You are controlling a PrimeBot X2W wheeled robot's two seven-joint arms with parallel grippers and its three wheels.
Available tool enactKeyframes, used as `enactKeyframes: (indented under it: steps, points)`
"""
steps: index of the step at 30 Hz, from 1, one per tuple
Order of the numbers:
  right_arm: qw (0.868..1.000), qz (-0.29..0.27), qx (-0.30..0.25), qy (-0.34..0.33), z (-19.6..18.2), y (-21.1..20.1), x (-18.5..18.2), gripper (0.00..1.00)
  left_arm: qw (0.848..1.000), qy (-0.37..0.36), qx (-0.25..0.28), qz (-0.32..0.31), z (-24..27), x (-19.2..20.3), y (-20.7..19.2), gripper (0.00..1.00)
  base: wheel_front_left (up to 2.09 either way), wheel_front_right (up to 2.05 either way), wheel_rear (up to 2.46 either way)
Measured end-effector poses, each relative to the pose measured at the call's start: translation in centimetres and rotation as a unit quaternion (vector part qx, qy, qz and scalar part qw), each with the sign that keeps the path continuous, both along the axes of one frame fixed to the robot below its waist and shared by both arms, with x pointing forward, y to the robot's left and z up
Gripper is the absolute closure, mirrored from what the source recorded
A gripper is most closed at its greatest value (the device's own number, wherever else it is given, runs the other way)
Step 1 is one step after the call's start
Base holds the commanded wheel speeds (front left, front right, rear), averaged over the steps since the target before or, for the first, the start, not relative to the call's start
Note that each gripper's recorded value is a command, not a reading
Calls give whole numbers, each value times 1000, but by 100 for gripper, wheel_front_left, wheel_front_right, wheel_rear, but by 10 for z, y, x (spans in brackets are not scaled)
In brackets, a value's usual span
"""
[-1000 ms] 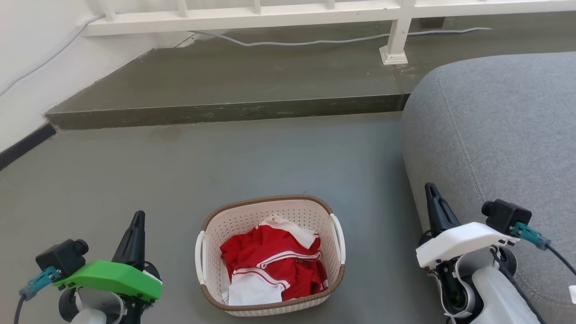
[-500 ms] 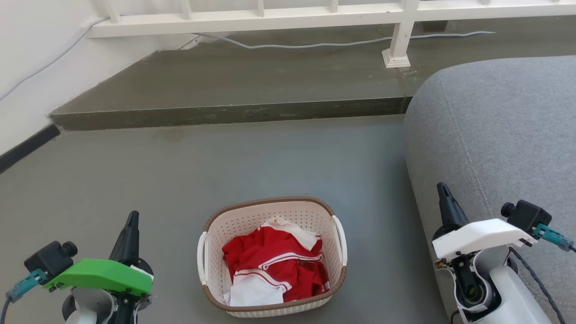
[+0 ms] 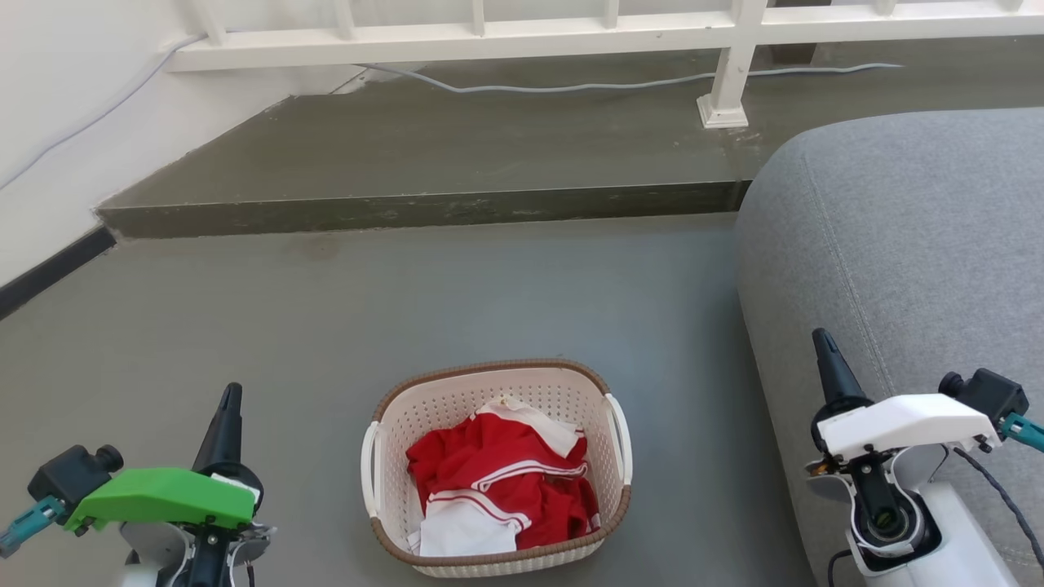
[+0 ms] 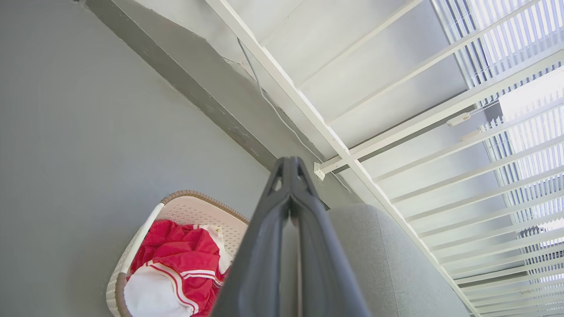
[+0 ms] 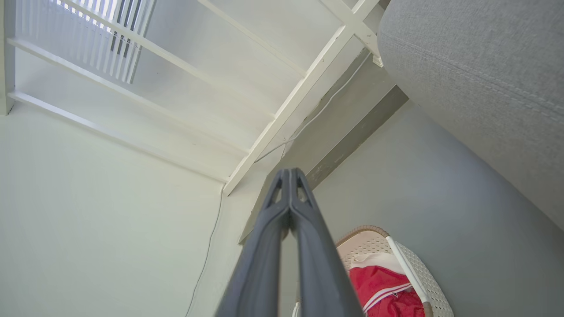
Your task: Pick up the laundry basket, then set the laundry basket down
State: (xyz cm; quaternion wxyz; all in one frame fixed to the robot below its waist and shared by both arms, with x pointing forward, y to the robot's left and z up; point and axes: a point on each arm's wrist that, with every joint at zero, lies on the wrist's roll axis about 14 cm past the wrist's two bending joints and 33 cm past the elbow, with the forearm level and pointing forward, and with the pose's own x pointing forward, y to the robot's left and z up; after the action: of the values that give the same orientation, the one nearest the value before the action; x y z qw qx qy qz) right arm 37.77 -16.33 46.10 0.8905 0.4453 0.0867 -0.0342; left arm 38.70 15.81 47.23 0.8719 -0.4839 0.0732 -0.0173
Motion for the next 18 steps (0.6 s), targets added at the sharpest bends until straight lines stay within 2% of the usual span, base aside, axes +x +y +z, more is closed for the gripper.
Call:
enactKeyframes:
  steps: [18]
  points:
    - [992,-27,122,-8,6,-14,2,100,994,8,-105,26,4,-1,10,100,0,0,0]
